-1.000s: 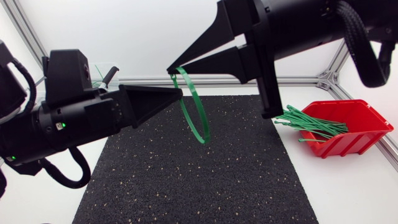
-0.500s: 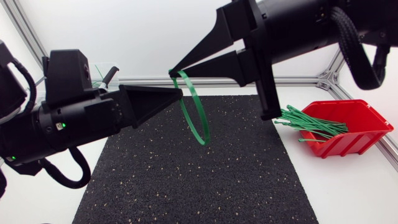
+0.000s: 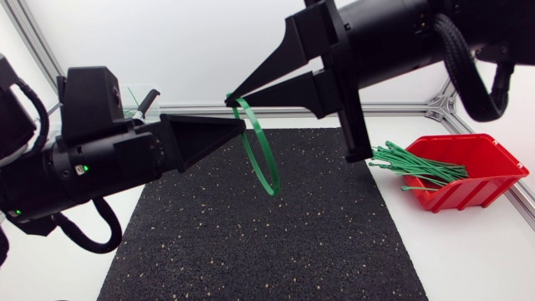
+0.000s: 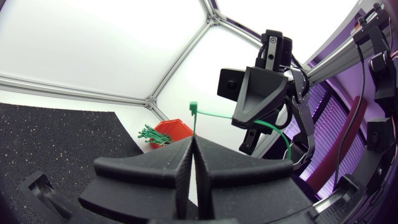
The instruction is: Take a green cable tie from the red box, thread the tail through the head to close it, then place it in the transparent bin on the left.
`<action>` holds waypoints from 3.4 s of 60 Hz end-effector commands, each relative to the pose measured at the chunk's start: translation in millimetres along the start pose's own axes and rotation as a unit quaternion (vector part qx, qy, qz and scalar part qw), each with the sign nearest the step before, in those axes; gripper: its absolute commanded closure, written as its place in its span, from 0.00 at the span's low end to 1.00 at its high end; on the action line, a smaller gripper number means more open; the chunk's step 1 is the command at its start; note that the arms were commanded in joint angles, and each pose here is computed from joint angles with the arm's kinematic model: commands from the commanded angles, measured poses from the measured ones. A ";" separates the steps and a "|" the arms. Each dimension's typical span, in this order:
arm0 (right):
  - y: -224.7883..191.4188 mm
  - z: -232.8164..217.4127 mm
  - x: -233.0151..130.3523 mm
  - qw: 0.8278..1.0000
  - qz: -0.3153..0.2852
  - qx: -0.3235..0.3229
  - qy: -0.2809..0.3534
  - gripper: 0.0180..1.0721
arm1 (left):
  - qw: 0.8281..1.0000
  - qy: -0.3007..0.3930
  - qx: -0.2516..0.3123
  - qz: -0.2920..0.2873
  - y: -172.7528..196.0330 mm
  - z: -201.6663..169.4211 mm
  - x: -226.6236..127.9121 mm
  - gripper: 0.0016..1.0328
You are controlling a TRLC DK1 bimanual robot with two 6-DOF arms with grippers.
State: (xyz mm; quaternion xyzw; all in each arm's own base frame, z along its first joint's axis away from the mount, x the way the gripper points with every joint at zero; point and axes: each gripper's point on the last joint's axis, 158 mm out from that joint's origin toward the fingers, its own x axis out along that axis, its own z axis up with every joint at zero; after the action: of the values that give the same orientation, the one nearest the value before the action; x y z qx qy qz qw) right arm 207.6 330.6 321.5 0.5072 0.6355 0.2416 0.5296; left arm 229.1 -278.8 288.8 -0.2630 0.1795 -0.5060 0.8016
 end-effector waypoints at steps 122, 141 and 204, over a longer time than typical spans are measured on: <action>-7.5 11.2 2.9 1.000 0.004 0.020 -0.008 0.94 | 1.000 -0.003 -0.009 -0.001 2.9 7.2 3.7 0.97; -10.0 13.7 7.3 1.000 -0.001 0.023 -0.008 0.94 | 1.000 -0.002 -0.009 -0.002 1.3 7.1 3.1 0.97; -17.4 30.2 19.9 0.999 -0.013 0.038 -0.011 0.94 | 1.000 0.001 -0.010 -0.010 -4.7 4.7 2.5 0.97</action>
State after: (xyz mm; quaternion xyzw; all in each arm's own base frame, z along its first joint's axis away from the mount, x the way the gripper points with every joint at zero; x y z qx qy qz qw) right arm 225.6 332.9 308.5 0.5155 0.6276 0.2360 0.5335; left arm 234.6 -280.1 278.6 -0.2624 0.1946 -0.5007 0.8016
